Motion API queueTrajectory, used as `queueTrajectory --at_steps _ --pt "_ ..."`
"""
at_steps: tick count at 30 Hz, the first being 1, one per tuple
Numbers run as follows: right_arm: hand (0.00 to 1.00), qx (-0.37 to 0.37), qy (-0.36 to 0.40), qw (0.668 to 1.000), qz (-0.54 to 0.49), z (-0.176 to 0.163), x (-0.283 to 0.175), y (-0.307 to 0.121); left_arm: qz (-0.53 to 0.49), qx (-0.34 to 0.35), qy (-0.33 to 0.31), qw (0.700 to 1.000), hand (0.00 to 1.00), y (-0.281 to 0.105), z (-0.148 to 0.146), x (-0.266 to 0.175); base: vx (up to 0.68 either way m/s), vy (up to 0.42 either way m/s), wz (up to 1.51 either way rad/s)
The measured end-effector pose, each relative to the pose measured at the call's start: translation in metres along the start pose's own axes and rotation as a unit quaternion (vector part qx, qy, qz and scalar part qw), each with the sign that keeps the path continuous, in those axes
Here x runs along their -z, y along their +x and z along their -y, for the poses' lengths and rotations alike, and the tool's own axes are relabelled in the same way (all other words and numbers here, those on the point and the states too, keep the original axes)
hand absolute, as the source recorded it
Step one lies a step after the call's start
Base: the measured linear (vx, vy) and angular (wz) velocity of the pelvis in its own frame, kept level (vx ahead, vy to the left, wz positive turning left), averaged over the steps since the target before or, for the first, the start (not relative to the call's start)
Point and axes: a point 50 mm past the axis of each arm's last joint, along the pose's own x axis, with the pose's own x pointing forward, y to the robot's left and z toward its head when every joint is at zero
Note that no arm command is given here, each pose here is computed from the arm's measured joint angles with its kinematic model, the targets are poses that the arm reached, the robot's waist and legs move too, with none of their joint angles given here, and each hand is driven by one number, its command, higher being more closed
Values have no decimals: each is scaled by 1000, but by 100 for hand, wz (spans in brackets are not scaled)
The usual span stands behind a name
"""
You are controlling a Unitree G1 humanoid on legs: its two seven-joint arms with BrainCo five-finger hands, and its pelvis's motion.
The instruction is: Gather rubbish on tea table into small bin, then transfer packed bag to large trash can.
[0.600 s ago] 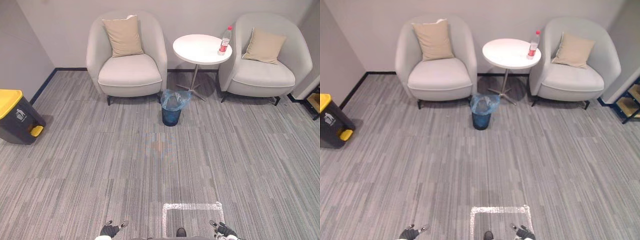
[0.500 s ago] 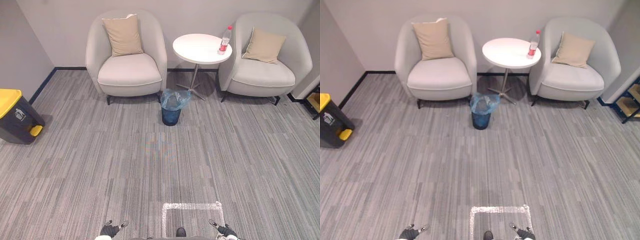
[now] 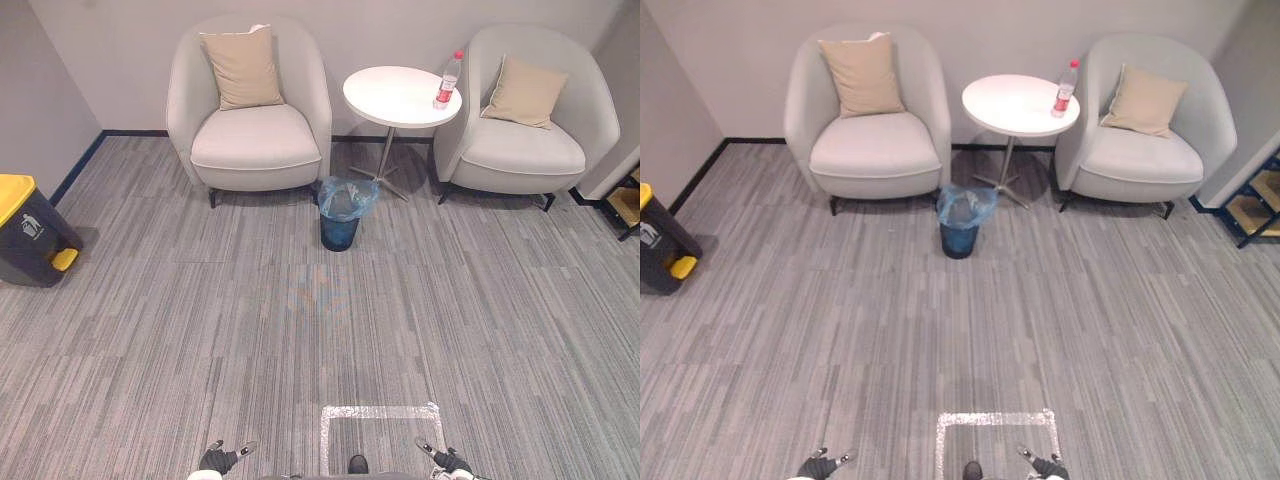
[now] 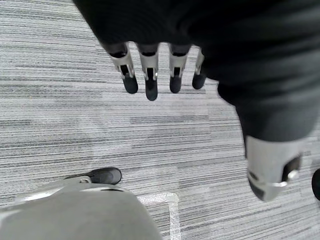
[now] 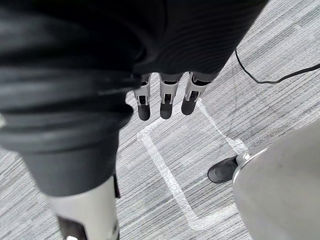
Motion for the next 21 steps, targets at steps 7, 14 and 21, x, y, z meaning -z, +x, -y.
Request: queueTrajectory --at_steps 7,14,21 --pt "0 0 0 1000 1 0 -1 0 4 3 12 1000 0 0 0 -2 -38 -33 -16" --pt "0 -3 3 1000 17 -2 -10 1 20 6 21 1000 0 3 1 -14 -28 -35 -38" --pt "0 -4 -1 1000 27 -5 -17 2 48 9 19 999 0 6 4 -36 71 -98 -11"
